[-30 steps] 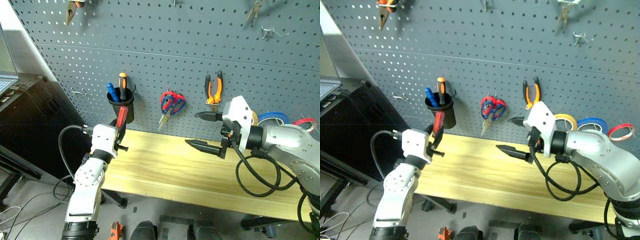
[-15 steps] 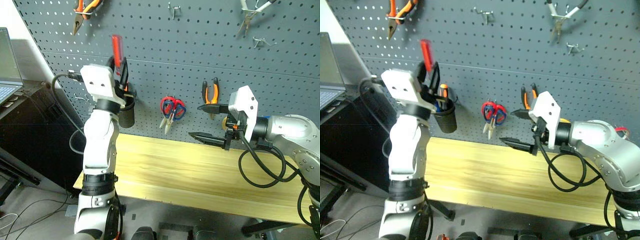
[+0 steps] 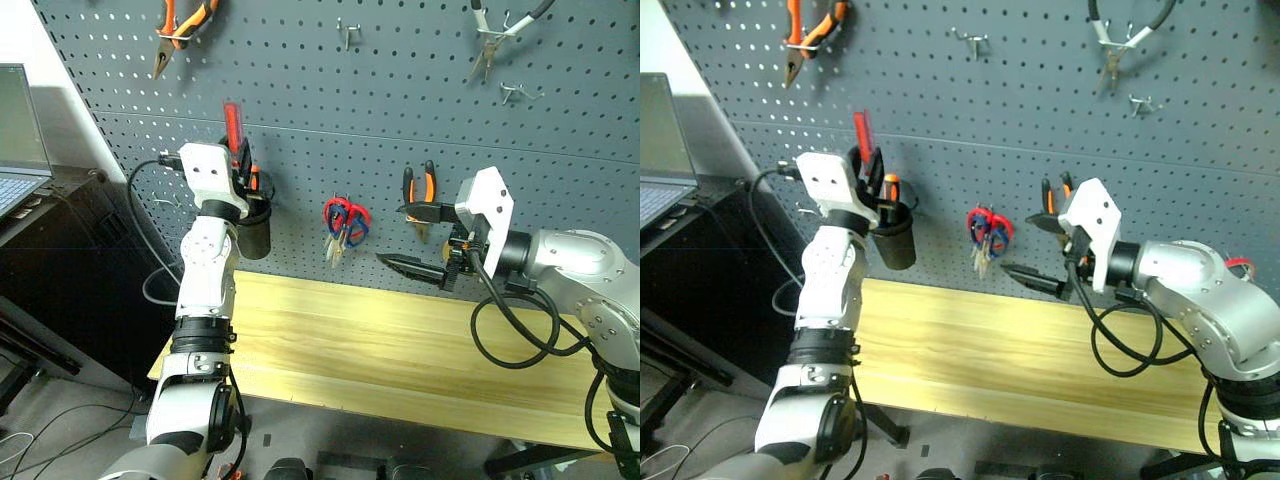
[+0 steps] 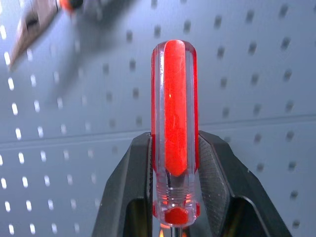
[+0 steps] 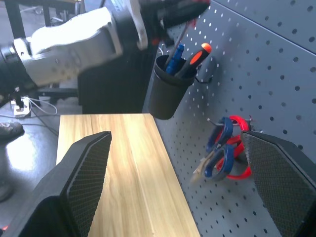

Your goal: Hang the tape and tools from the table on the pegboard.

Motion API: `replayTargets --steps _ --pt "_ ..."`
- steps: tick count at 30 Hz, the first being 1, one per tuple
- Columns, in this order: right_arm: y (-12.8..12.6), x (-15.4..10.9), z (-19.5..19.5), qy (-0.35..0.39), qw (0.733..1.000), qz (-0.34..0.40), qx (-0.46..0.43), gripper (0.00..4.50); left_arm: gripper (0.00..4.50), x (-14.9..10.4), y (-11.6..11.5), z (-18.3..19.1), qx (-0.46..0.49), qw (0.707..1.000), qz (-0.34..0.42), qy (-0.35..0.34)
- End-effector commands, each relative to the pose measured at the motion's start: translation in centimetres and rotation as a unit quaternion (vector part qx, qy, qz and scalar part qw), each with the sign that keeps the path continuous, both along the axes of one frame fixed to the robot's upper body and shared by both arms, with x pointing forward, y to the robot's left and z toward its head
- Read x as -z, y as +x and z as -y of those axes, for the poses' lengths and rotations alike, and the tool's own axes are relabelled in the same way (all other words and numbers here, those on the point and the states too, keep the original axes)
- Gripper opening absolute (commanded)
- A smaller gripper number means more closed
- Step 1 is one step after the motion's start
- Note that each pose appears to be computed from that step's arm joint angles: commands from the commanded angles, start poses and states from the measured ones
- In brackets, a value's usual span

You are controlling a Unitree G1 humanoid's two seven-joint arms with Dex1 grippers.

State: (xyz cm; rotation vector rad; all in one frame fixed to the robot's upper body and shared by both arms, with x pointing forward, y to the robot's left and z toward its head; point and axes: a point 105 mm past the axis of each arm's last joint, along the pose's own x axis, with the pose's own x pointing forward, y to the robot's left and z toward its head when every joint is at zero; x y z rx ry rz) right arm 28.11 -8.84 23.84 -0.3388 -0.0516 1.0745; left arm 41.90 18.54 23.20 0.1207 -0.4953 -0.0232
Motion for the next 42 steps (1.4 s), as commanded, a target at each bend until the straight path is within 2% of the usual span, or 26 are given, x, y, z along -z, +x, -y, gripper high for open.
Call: replayTargets --steps 1,5,11,15,19,21,23,26,28,31,34,38,42 --pt "-0.6 -1.7 -0.2 0.012 0.999 0.032 -0.004 4.50 0.94 -2.6 0.3 0.9 0.001 0.999 0.051 -0.003" --pt "-0.8 -1.7 -0.3 0.011 0.999 0.030 -0.006 4.50 0.94 -1.5 0.7 -0.1 -0.029 0.999 0.036 -0.014" --pt "-1.1 -1.6 -0.1 0.005 1.000 0.027 -0.001 4.50 2.87 1.1 0.4 -1.8 -0.037 0.998 -0.009 -0.058" --pt "-1.1 -1.6 0.1 0.004 1.000 0.026 0.003 4.50 4.07 1.0 0.1 -1.8 -0.030 0.997 -0.012 -0.072" --pt "-1.2 -1.7 0.5 0.003 1.000 0.025 0.008 4.50 4.07 -0.4 -0.4 0.0 0.011 0.999 0.000 -0.053" --pt "-1.3 -1.7 1.0 0.011 0.999 0.023 0.019 4.50 4.07 -1.7 -1.4 2.7 0.074 0.997 0.017 -0.016" --pt "-1.2 -1.4 2.0 0.016 0.999 0.024 0.042 4.50 4.07 -1.7 -2.8 6.0 0.169 0.986 -0.003 -0.005" --pt "-0.6 -0.5 3.2 0.027 0.996 0.026 0.083 4.50 4.07 0.8 -3.9 8.3 0.254 0.963 -0.089 -0.025" --pt "0.7 0.3 4.5 0.063 0.987 0.033 0.146 4.50 4.07 4.0 -4.8 8.5 0.256 0.956 -0.143 0.001" --pt "2.5 1.6 7.2 0.120 0.957 0.057 0.259 4.50 4.07 7.7 -5.3 7.3 0.230 0.950 -0.211 0.008" --pt "3.2 3.5 9.9 0.138 0.924 0.073 0.349 4.50 4.07 9.3 -5.6 6.2 0.207 0.950 -0.233 0.018" --pt "2.8 7.5 13.3 0.141 0.880 0.072 0.447 4.50 4.07 12.3 -5.3 3.4 0.140 0.952 -0.269 0.039" --pt "1.4 12.1 15.5 0.122 0.851 0.045 0.509 4.50 4.07 15.7 -5.1 -0.4 0.067 0.946 -0.316 0.039"
